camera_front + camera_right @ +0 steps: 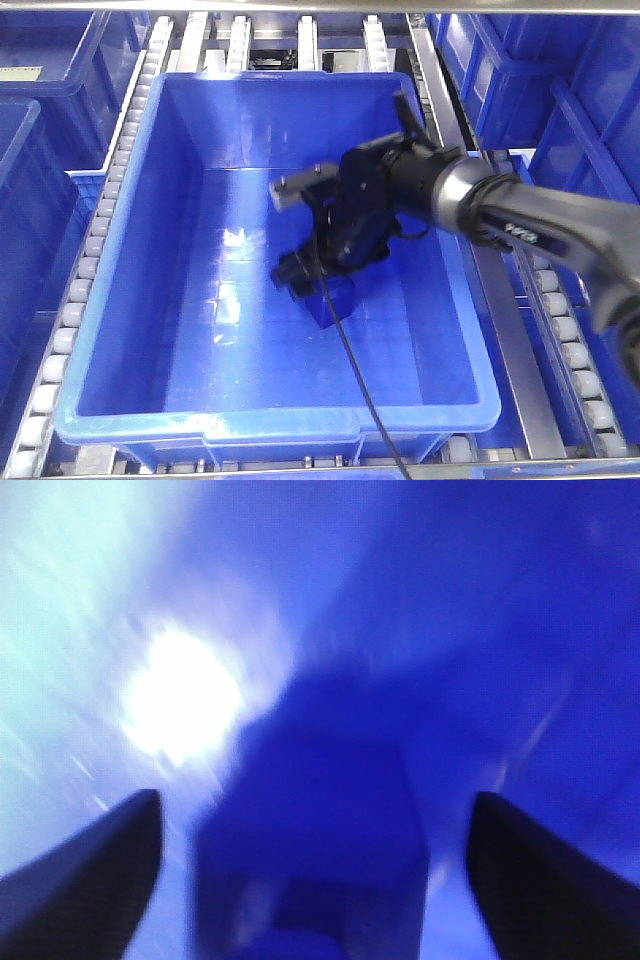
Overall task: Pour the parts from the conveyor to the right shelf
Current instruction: 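Extend the right gripper with the block over the blue bin, then open the right gripper to drop the block into the bin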
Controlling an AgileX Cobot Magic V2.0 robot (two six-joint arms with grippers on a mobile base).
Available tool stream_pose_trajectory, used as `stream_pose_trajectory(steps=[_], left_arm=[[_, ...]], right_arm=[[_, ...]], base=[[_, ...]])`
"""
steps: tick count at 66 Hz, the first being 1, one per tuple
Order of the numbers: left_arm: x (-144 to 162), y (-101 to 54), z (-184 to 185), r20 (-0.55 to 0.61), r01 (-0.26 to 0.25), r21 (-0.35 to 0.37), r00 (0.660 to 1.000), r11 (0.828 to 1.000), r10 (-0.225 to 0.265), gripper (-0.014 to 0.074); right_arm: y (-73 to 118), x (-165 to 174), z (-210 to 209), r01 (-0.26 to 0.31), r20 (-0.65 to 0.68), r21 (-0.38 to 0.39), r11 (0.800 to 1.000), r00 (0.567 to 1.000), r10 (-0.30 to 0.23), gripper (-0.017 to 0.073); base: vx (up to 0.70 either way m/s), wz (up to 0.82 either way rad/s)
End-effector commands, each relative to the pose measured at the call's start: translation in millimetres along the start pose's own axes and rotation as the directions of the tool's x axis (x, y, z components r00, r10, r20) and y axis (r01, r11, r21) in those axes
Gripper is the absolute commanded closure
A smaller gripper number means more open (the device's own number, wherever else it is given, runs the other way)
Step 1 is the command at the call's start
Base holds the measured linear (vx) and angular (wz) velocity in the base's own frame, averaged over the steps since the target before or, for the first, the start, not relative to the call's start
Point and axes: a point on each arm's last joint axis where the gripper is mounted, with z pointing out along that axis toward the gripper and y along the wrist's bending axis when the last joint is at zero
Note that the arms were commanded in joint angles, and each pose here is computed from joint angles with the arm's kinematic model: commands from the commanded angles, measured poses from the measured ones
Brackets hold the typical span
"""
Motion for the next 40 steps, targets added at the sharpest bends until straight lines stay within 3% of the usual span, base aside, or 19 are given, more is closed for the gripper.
stream_pose_trajectory(steps=[1, 17, 31, 40], left_arm=[[-13, -0.8, 0, 0.082, 0.016, 0.01, 0.996, 1.0, -0.017, 0.06], [-13, -0.8, 0, 0.082, 0.016, 0.01, 0.996, 1.0, -0.017, 0.06], [-13, -0.8, 0, 0.082, 0.016, 0.01, 0.996, 1.0, -0.017, 0.06], [-13, -0.8, 0, 0.082, 0.016, 0.01, 0.996, 1.0, -0.017, 0.06]], right_arm=[[1.7, -20, -50, 0.018, 0.215, 0.008, 1.0, 0.976, -0.019, -0.0047], [2.7, 3, -71, 0.031, 0.385, 0.036, 0.999, 0.922, -0.043, 0.0002], [4.0, 44, -106, 0.081, 0.532, 0.095, 0.992, 0.838, -0.12, 0.0043], [4.9, 79, -134, 0.084, 0.608, 0.123, 0.989, 0.781, -0.141, 0.0186]], base=[[0.0, 0.0], [0.0, 0.0], [0.0, 0.0], [0.0, 0.0]])
